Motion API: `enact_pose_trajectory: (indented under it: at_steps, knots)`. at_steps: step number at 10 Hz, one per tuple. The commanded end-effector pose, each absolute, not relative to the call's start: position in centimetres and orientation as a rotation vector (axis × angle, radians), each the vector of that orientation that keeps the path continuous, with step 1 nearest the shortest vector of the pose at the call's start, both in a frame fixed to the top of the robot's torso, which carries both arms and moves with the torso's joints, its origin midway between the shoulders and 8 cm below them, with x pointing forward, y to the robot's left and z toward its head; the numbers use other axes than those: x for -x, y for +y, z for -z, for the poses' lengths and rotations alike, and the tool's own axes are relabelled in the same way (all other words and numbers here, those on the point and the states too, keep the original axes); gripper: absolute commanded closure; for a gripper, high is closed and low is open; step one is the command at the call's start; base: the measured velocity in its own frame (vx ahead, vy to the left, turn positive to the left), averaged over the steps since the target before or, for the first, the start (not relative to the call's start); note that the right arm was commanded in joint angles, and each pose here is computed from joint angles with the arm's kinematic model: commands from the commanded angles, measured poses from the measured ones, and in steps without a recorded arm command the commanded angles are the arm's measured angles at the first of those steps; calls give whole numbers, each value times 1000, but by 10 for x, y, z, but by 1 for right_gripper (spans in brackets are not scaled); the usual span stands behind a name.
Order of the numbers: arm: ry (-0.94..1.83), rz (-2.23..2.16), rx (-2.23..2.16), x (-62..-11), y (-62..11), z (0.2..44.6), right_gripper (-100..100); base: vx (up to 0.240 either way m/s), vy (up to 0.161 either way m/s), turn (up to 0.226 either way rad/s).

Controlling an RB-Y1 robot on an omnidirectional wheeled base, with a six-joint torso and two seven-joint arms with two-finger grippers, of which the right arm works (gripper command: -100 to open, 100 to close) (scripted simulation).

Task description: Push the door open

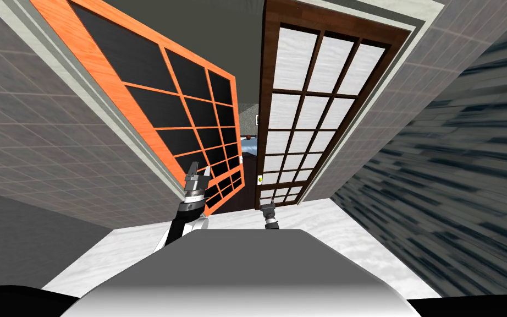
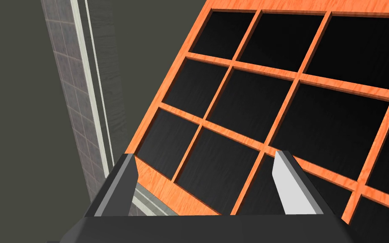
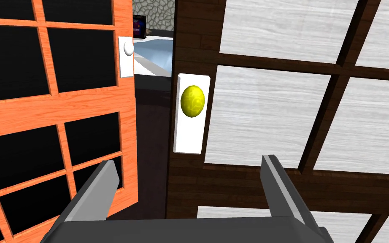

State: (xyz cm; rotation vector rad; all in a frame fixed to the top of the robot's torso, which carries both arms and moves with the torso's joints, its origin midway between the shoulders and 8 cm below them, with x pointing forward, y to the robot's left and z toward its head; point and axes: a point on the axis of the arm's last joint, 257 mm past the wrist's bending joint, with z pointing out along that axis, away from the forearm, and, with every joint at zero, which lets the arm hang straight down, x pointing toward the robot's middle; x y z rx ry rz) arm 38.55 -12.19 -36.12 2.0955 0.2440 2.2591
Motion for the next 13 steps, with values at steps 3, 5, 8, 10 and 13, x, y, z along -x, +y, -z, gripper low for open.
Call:
enact_pose_trajectory:
  at_steps: [3, 5, 8, 10, 13]
  knots:
    - [196, -2269, -2174, -378, -109, 378, -100, 111, -45, 12]
    - [171, -2272, -2213, -374, -103, 386, -100, 137, -28, 13]
    - [147, -2275, -2248, -370, -98, 393, -100, 131, -43, 14]
    - [165, -2261, -2242, -370, -110, 397, -100, 155, 11, 25]
    - [165, -2253, -2238, -372, -117, 400, -100, 187, 23, 22]
